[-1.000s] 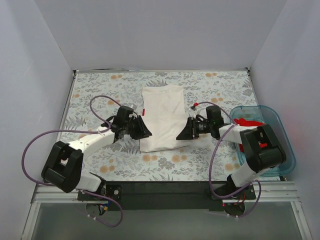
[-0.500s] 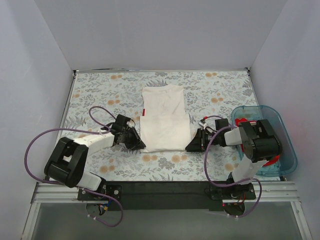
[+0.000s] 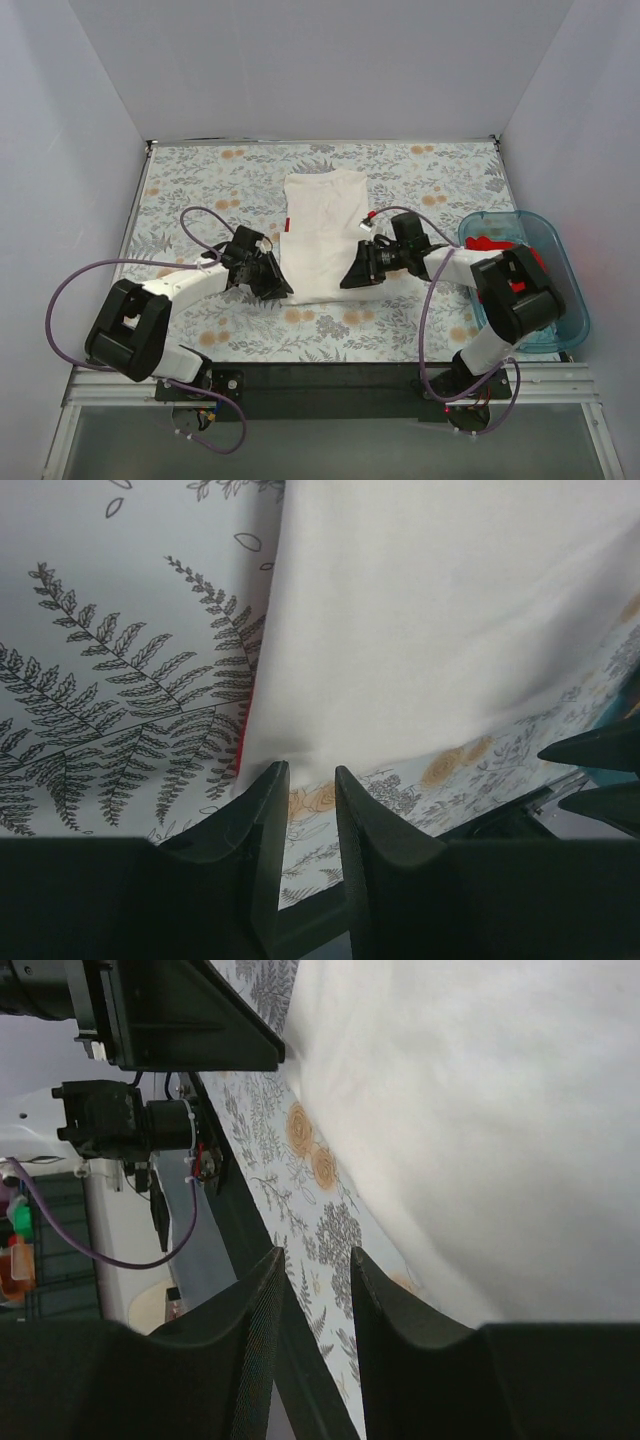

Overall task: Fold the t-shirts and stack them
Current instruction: Fold the tshirt

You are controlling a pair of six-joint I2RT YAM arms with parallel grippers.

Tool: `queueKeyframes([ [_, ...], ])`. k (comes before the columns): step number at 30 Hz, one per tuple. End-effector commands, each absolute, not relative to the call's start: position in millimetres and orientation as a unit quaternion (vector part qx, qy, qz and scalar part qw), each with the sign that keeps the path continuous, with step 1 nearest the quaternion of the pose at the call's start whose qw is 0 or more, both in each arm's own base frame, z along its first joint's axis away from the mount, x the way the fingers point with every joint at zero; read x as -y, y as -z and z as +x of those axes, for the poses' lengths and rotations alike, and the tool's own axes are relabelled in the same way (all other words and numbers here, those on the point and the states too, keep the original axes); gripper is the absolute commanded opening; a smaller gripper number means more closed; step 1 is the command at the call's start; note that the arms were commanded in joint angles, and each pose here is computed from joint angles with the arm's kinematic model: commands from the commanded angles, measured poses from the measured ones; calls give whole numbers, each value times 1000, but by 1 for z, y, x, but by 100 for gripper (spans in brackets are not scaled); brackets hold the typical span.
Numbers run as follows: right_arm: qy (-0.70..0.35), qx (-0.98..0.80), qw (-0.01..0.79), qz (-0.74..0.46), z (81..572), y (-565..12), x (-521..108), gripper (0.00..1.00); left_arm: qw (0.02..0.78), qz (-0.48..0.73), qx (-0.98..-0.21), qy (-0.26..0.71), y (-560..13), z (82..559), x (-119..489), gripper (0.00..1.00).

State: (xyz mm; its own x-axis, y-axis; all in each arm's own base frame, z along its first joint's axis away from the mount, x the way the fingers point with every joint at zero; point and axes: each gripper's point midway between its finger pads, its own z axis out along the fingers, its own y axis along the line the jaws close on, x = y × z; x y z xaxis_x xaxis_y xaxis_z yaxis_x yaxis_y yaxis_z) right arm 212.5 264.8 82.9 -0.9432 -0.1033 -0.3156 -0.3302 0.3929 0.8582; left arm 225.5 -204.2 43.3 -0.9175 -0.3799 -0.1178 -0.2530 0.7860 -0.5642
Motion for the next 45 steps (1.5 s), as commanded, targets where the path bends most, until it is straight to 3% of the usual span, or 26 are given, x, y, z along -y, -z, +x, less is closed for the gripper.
queueKeyframes([
  [1,-531,-827,100,-152,215,-78,-299,40,89,-163,-946,266,-34,217,203,24],
  [9,-484,-870,16,-92,201,-3,-288,39,54,-183,-959,211,-9,202,184,16],
  [16,-463,-878,77,-96,213,-34,-260,39,77,-182,-960,197,-22,205,175,17],
  [17,-434,-894,54,-93,204,-33,-252,39,80,-180,-961,194,-25,205,173,19],
  [21,-338,-923,130,-128,224,-53,-226,40,132,-173,-962,166,-49,215,160,31],
  [24,-247,-948,169,-109,232,-63,-197,46,165,-171,-961,139,-68,219,148,50],
  [25,-220,-953,179,-103,233,-68,-188,51,186,-176,-960,118,-72,223,140,63],
  [29,-127,-972,173,-92,223,-59,-163,54,208,-172,-959,89,-79,221,130,77],
  [45,-89,-979,148,-105,217,-33,-189,51,198,-139,-967,82,-67,221,155,72],
])
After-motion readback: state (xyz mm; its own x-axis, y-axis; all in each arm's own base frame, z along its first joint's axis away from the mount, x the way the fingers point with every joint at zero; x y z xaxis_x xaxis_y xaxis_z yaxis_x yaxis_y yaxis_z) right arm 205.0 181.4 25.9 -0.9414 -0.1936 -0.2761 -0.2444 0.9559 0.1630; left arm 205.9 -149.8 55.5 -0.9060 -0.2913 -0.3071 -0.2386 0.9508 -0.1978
